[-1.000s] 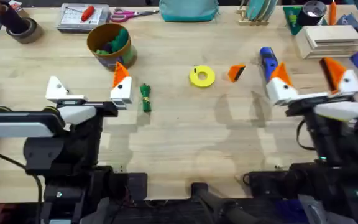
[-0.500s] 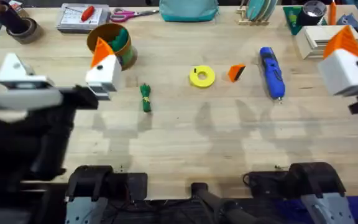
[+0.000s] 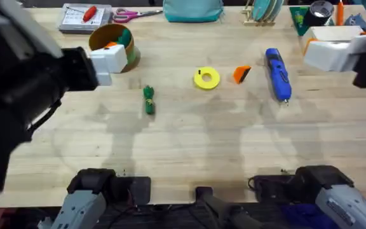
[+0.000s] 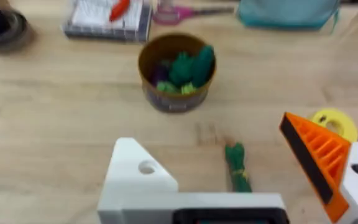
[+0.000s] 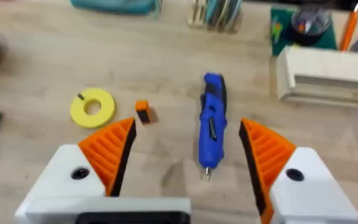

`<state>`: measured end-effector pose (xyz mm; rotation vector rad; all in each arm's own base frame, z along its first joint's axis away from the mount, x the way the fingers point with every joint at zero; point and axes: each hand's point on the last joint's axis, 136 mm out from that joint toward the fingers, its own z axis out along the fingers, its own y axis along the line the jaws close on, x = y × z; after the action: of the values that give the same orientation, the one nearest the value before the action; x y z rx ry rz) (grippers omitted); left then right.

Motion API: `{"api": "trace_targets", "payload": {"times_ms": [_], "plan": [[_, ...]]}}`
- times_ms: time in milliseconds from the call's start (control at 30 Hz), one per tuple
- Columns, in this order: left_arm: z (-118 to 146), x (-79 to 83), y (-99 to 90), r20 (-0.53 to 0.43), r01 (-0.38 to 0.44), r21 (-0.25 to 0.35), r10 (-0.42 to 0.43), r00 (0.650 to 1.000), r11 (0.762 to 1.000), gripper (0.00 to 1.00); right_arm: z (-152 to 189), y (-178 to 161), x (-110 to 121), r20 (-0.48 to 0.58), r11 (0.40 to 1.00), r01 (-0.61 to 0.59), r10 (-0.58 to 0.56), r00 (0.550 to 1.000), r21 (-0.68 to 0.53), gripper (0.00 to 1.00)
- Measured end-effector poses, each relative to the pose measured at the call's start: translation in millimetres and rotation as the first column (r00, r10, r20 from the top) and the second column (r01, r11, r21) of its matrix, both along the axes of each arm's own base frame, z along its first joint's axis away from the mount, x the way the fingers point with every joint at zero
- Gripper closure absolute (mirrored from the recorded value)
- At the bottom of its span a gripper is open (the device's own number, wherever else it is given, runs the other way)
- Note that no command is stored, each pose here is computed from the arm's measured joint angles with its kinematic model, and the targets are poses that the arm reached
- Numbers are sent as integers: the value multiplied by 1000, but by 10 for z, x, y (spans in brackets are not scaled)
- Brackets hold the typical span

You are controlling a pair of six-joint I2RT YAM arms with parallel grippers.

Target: Pick up the gripper from the table and insert it into the empty holder that is missing its gripper. Then pick up a screw, insert it into the mounting hole, and use the screwdriver to tighten it. Finally, clean up the table by picking up the vegetable and placing it into the bucket.

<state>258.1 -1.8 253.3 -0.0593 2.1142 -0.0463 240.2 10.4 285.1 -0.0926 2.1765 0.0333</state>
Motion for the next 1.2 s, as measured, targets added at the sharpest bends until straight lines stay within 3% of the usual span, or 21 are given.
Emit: {"api": "trace_targets", "payload": {"times_ms": [300, 733, 933, 1200], "plan": [[-484, 103, -48, -225, 18, -21, -22, 974, 1000, 15, -393, 0, 194, -198, 1000, 0, 0, 980, -1, 5], [-635, 84, -101, -294, 32, -49, -45, 955, 998, 15, -501, 1, 233, -244, 1000, 0, 0, 970, -1, 5], [-816, -129, -255, -451, 45, -90, -81, 889, 995, 16, -501, 1, 233, -244, 1000, 0, 0, 970, -1, 5], [-1006, -123, -617, -597, 29, -144, -110, 795, 989, 15, -500, 1, 234, -243, 1000, 0, 0, 970, -1, 5]]}}
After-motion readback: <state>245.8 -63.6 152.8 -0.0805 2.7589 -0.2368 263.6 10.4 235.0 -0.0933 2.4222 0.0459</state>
